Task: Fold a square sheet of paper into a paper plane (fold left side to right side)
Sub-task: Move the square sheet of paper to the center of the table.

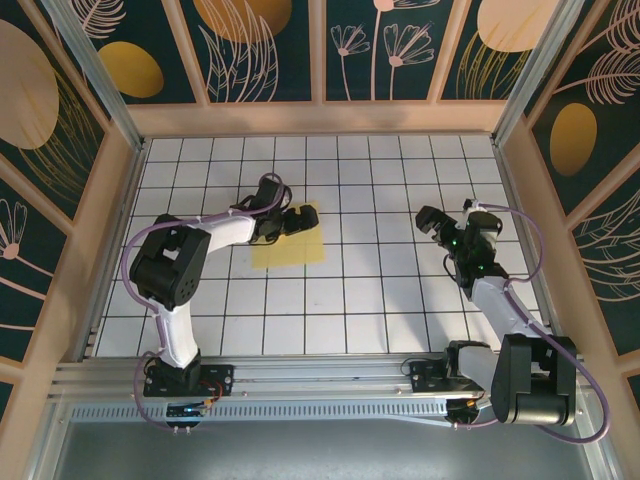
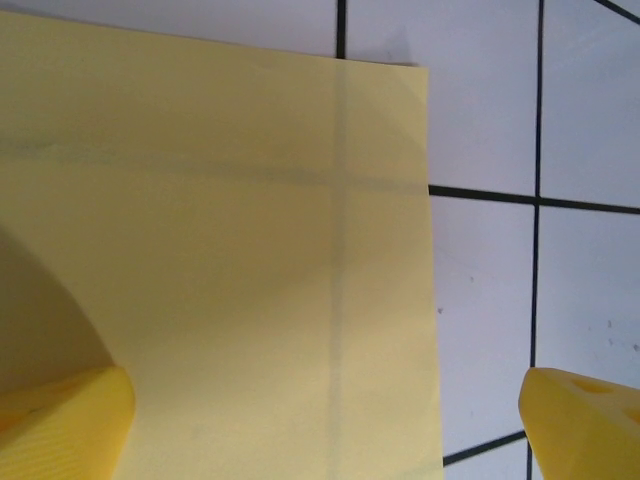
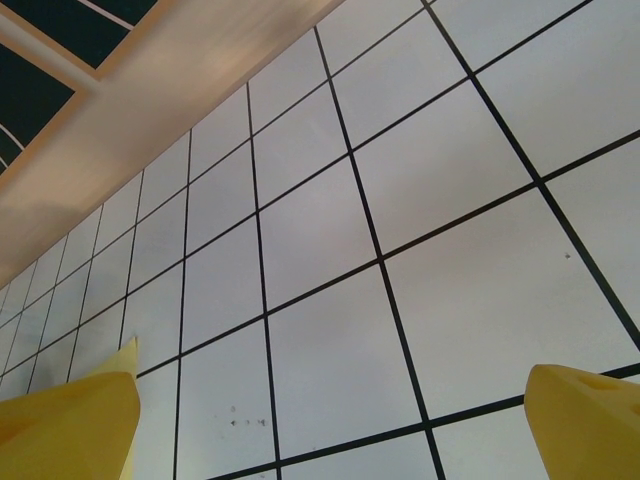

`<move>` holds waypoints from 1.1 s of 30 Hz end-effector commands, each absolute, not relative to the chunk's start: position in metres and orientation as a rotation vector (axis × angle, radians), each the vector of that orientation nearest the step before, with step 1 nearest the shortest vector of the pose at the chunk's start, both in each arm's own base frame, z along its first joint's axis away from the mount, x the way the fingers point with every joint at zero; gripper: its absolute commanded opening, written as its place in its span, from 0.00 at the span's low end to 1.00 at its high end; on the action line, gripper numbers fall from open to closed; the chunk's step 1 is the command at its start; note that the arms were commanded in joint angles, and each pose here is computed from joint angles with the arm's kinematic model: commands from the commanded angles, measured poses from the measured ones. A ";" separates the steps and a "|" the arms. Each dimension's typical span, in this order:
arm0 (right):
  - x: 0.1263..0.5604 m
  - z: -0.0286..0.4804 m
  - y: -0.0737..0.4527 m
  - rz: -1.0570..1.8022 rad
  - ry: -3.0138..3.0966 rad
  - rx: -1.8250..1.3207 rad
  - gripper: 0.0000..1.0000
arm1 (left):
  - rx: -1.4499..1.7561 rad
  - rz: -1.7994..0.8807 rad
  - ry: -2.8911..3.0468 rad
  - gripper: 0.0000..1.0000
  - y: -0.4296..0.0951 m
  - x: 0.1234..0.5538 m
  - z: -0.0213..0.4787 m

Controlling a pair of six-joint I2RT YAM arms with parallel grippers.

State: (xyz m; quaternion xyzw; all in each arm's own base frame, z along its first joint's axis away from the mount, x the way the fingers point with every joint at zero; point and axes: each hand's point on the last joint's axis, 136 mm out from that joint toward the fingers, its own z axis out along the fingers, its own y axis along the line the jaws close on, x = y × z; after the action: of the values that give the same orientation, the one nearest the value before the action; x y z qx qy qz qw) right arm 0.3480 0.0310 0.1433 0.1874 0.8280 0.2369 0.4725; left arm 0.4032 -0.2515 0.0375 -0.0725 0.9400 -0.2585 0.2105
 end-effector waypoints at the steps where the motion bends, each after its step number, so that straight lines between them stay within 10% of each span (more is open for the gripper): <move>1: 0.354 0.158 0.031 0.558 2.000 0.431 0.99 | -0.145 -0.734 2.730 0.99 -0.261 0.368 0.016; 21: 0.362 0.149 0.050 0.602 2.087 0.366 0.84 | 0.014 -0.892 2.660 0.99 -0.328 0.335 0.075; 33: 0.379 0.112 0.157 0.639 2.343 0.126 0.73 | -0.059 -0.749 2.608 0.99 -0.290 0.330 0.099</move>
State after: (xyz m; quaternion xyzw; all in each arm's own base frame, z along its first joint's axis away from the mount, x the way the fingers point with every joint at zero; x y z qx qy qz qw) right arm 0.3788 0.1381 0.1236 0.0651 0.8885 0.2595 0.3729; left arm 0.3438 -0.3123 0.1212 -0.0006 0.9218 -0.3076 0.2362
